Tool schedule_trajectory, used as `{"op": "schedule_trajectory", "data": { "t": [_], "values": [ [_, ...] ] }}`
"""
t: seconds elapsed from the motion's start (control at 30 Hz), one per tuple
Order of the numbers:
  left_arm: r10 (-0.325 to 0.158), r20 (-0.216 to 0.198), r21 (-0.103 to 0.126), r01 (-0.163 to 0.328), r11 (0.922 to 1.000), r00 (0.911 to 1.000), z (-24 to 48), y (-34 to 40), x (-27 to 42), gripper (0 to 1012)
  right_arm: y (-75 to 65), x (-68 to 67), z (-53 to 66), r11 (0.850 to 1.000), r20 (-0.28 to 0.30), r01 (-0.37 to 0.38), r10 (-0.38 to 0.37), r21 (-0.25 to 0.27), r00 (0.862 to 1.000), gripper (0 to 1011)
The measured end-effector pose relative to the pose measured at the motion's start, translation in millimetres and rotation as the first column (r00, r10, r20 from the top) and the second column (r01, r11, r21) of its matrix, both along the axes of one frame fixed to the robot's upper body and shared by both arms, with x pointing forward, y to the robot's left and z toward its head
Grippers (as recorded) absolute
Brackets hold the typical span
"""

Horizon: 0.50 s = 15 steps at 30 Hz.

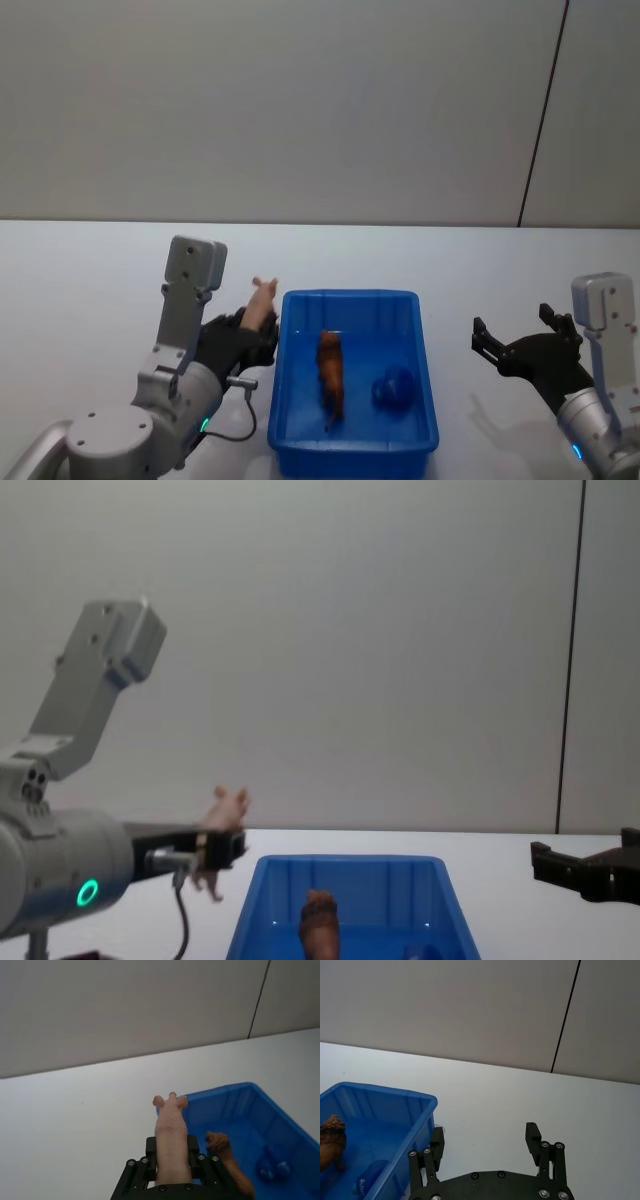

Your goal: Pick up the two dolls from the table and place them into the box.

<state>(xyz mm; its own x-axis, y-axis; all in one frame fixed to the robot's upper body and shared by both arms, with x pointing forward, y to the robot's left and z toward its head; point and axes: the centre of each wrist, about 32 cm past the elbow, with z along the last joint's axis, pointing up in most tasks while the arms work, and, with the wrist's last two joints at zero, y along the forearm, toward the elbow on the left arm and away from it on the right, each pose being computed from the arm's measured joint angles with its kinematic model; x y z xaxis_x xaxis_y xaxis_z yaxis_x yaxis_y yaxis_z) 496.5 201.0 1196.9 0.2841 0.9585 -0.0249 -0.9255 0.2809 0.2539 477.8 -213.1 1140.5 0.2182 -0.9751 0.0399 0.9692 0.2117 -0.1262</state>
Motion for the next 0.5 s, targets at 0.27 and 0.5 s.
{"op": "schedule_trajectory", "data": {
  "t": [0.27, 0.5],
  "values": [
    [-0.093, 0.078, -0.026, 0.095, 0.9951, 0.9926, 2.9, 0.8, 3.3, 351, 0.0, 0.0, 0.0, 1.000, 0.000, 0.000, 0.000, 0.000, 1.000, 1001],
    [-0.201, 0.130, -0.041, 0.208, 0.9773, 0.9710, 6.4, 1.6, 8.1, 351, 0.0, 0.0, 0.0, 1.000, 0.000, 0.000, 0.000, 0.000, 1.000, 1001]
  ]
}}
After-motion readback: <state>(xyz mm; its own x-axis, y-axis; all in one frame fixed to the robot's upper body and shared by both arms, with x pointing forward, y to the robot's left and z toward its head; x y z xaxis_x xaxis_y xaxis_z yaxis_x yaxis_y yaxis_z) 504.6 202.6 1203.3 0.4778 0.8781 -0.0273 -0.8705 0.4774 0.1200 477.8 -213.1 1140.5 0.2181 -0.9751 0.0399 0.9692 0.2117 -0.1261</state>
